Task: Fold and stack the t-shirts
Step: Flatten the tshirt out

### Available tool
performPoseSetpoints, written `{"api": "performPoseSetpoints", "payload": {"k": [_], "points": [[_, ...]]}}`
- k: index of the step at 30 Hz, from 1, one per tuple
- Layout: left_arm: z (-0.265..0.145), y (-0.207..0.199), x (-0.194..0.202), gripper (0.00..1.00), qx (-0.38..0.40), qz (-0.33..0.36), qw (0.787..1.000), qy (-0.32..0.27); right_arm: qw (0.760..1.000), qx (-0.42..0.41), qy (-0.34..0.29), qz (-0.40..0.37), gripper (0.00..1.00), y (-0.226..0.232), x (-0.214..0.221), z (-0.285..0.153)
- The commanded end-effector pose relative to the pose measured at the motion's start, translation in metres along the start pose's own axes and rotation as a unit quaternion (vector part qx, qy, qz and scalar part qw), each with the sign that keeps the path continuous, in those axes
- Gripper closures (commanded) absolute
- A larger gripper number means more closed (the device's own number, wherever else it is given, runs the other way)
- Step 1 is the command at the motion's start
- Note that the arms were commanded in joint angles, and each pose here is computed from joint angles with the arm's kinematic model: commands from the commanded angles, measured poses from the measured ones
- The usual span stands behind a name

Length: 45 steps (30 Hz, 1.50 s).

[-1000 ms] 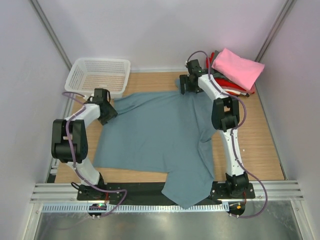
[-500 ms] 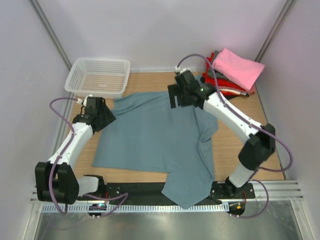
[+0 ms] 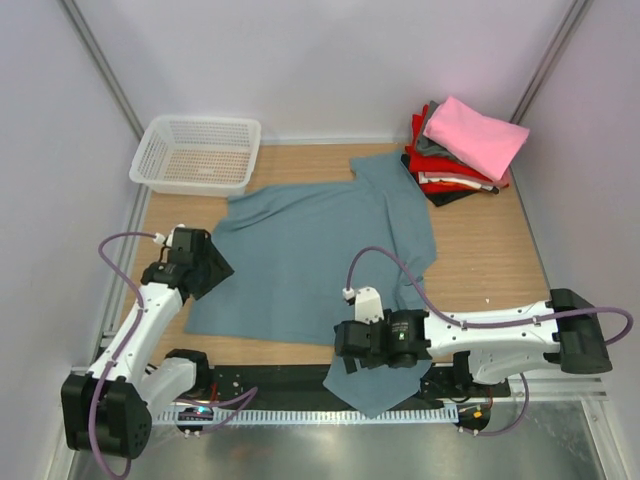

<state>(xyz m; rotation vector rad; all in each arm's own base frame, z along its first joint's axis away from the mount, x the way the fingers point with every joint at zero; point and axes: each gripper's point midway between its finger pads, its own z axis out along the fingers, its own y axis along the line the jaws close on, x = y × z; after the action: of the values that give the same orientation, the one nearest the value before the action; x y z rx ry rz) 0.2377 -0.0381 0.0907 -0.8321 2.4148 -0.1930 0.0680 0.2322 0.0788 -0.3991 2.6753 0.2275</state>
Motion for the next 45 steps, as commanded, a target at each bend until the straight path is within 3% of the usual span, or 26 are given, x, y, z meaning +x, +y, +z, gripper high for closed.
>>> {"api": "performPoseSetpoints", "payload": {"k": [1, 5, 12, 18, 23, 27, 30, 35, 40, 45], "points": [[-0.006, -0.006, -0.002, 0.36, 0.007, -0.008, 1.0, -0.001, 0.997, 0.037, -0.034, 0.065, 0.15, -0.01, 0.012, -0.002], [-0.005, -0.003, -0.003, 0.37, 0.004, -0.006, 1.0, -0.01, 0.985, 0.078, -0.108, 0.105, 0.15, -0.044, -0.01, 0.003], [0.002, -0.007, -0.012, 0.37, 0.0, 0.003, 1.0, -0.021, 0.962, 0.132, -0.163, 0.177, 0.18, -0.107, -0.088, -0.002], [0.023, -0.007, -0.014, 0.37, -0.008, 0.003, 1.0, -0.026, 0.957, 0.182, -0.134, 0.179, 0.24, -0.141, -0.105, 0.013], [0.042, -0.022, -0.02, 0.37, 0.007, -0.001, 1.0, -0.027, 0.962, 0.191, -0.101, 0.168, 0.29, -0.141, -0.101, 0.04], [0.053, -0.027, -0.018, 0.38, 0.011, 0.0, 1.0, -0.018, 0.963, 0.198, -0.078, 0.166, 0.4, -0.145, -0.095, 0.057], [0.055, -0.026, -0.018, 0.38, 0.01, 0.002, 1.0, -0.02, 0.961, 0.205, -0.07, 0.173, 0.54, -0.151, -0.089, 0.061], [0.058, -0.019, -0.017, 0.38, -0.003, 0.003, 1.0, -0.023, 0.952, 0.22, -0.064, 0.205, 0.97, -0.166, -0.075, 0.054], [0.059, -0.016, -0.018, 0.39, -0.007, -0.011, 1.0, -0.021, 0.908, 0.258, -0.104, 0.314, 0.99, -0.195, -0.058, 0.026], [0.053, -0.017, -0.021, 0.39, 0.001, -0.012, 1.0, -0.027, 0.833, 0.229, -0.196, 0.465, 0.99, -0.218, -0.044, -0.004]]}}
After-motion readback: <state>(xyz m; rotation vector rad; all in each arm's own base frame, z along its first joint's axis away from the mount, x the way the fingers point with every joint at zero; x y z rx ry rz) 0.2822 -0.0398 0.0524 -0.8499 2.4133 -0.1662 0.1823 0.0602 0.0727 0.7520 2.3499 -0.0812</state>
